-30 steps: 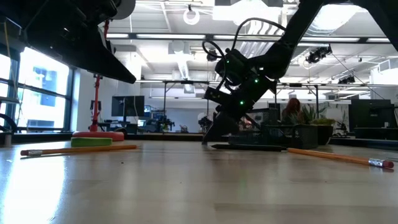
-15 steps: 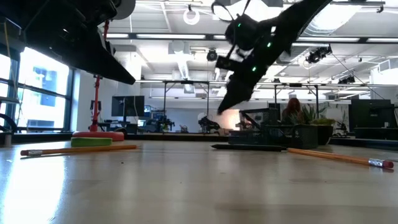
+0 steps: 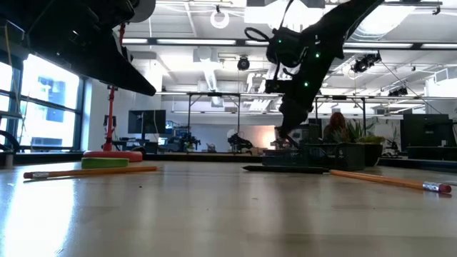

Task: Pick and place office supplies into organizer
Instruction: Put the right blue binder clip into the black desk organizer, then put the blue eraser into the black desk organizer

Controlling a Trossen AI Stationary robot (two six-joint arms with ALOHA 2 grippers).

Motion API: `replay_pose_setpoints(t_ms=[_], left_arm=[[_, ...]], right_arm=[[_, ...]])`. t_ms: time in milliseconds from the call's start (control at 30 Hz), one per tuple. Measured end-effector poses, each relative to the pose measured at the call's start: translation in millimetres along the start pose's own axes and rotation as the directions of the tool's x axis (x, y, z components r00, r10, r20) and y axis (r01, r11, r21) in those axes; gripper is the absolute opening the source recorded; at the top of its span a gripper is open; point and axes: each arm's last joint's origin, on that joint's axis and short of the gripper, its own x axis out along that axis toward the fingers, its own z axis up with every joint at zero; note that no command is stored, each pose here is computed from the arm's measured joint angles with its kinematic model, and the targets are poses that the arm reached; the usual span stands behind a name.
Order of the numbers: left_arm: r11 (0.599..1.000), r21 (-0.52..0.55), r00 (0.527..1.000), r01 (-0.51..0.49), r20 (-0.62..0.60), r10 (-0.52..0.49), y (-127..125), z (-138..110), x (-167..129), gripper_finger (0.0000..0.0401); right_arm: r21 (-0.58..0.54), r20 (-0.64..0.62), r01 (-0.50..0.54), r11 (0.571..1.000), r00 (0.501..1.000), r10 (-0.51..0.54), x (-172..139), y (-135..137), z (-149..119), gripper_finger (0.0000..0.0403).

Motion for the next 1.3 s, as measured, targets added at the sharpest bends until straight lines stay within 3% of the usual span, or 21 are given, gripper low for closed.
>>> replay_pose_setpoints(t_ms=[433, 567, 667, 733, 833, 1000, 1300], left_arm=[[1.0, 0.002, 1.0, 0.0, -0.001, 0.0, 0, 0, 0, 0.0085], [1.0, 0.003, 1.0, 0.0, -0.001, 0.0, 0, 0, 0, 0.0085], [1.0, 0.003, 1.0, 0.0, -0.001, 0.0, 0, 0, 0, 0.0085], [1.0, 0.003, 1.0, 0.0, -0.001, 0.0, 0, 0, 0, 0.0085], [1.0, 0.001, 1.0, 0.0, -0.001, 0.0, 0, 0, 0, 0.0085], [1.0, -0.001, 1.0, 0.0, 0.001, 0.0, 0, 0, 0, 0.0085], [1.0, -0.005, 1.0, 0.001, 0.005, -0.001, 0, 1, 0, 0.0085]], right_arm=[[0.04, 0.016, -0.028, 0.999, 0.999, 0.028, 0, 0, 1, 0.0055], [0.078, 0.079, -0.198, 0.977, 0.978, 0.192, -3, 10, 6, 0.0078], [0.156, 0.108, -0.358, 0.921, 0.933, 0.345, -7, 22, 8, 0.0089], [0.201, 0.109, -0.396, 0.896, 0.918, 0.381, -11, 30, 9, 0.0094], [0.239, 0.103, -0.397, 0.886, 0.918, 0.383, -16, 42, 9, 0.0098], [0.355, 0.105, -0.304, 0.884, 0.953, 0.286, -22, 57, 10, 0.0099], [0.432, 0.086, -0.311, 0.846, 0.949, 0.304, -16, 64, 9, 0.0106]])
